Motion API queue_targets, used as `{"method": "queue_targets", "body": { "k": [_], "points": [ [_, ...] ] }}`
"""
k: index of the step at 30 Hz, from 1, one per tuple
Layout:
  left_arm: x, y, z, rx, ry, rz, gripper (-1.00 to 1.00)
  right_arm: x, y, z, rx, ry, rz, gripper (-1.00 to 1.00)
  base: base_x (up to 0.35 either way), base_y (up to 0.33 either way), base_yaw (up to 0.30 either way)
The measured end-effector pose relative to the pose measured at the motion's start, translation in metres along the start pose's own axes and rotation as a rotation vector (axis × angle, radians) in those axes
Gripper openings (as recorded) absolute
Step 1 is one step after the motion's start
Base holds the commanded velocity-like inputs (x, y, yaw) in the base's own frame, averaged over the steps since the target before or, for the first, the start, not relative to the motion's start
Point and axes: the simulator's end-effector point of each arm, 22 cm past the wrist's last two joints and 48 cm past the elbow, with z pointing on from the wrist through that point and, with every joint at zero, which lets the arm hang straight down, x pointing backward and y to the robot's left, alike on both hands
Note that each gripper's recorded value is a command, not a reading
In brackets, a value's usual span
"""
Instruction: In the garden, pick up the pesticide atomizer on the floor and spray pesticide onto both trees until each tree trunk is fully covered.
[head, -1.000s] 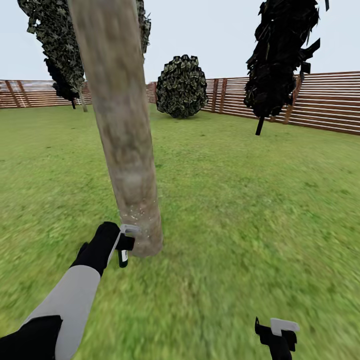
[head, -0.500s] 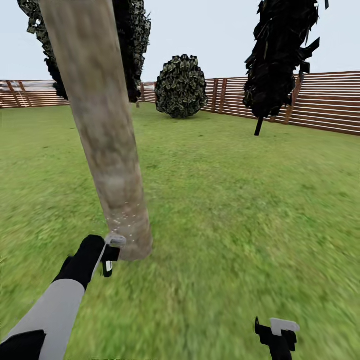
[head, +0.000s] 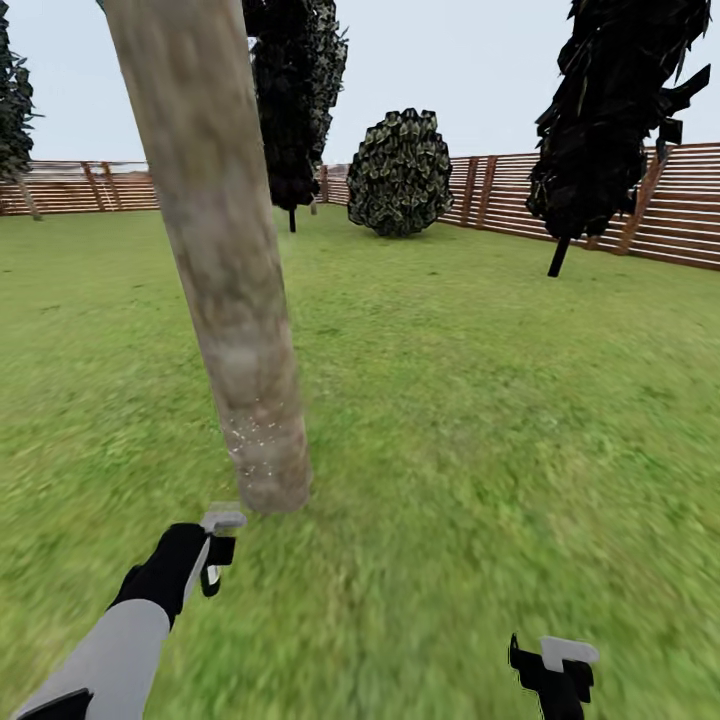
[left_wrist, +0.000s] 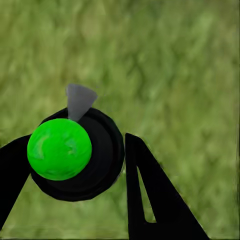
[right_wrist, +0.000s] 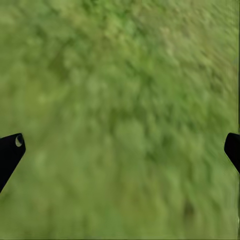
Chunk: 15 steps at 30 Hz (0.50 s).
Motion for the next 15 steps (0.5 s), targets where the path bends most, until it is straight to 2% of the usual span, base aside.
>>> {"method": "queue_targets", "body": {
  "k": [1,3,7,11,15],
  "points": [
    [0.009,0.000,0.003,0.002,0.007,-0.001,-1.00,0.000,0.000,0.000,0.000,0.000,0.000,1.00,0.147,-0.268,0.001],
    [0.004,-0.002,0.004,0.000,-0.033,0.001,-1.00,0.000,0.000,0.000,0.000,-0.001,0.000,1.00,0.158,-0.262,0.000],
    [0.002,-0.001,0.005,-0.020,-0.053,-0.001,-1.00,0.000,0.000,0.000,0.000,0.000,0.000,1.00,0.169,-0.247,0.000],
    [0.000,0.013,0.004,-0.083,-0.057,0.009,-1.00,0.000,0.000,0.000,0.000,0.000,0.000,1.00,0.148,-0.244,0.009],
    [0.001,0.012,0.003,-0.110,-0.056,0.007,-1.00,0.000,0.000,0.000,0.000,0.000,0.000,1.00,0.081,-0.263,0.193]
  ]
}}
